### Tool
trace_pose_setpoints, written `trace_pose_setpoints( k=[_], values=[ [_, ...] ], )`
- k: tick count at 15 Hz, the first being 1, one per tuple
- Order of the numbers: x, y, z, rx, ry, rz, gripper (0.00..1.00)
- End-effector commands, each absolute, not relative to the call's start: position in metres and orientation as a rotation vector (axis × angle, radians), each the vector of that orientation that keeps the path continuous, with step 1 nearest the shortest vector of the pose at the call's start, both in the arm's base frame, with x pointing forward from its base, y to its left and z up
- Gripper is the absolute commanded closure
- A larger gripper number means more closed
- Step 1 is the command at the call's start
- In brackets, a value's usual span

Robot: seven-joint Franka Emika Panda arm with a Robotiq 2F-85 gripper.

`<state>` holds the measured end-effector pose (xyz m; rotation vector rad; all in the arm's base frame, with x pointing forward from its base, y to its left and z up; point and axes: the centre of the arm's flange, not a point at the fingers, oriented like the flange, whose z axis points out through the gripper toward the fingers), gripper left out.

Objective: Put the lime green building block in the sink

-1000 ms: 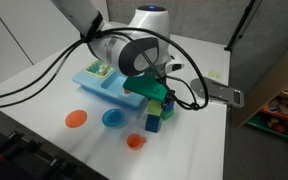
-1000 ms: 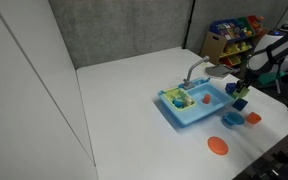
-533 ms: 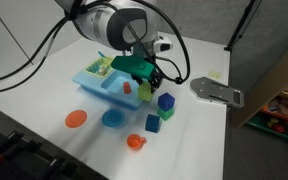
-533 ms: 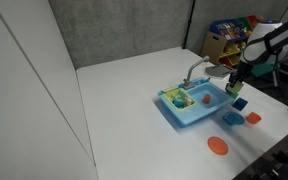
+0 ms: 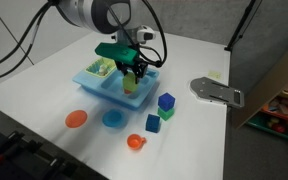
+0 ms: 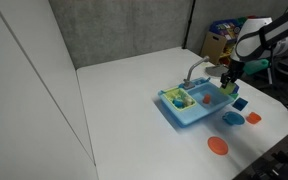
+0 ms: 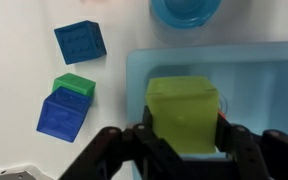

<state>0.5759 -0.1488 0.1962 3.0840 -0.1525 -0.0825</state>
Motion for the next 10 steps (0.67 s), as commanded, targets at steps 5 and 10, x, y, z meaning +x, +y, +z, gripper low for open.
trace_pose_setpoints(
  k=[5, 10],
  values=[
    [0.576, -0.149, 0.194, 3.07, -0.148, -0.078, 0.7],
    [0.588, -0.131, 0.192, 3.053, -0.081, -0.052, 0.7]
  ],
)
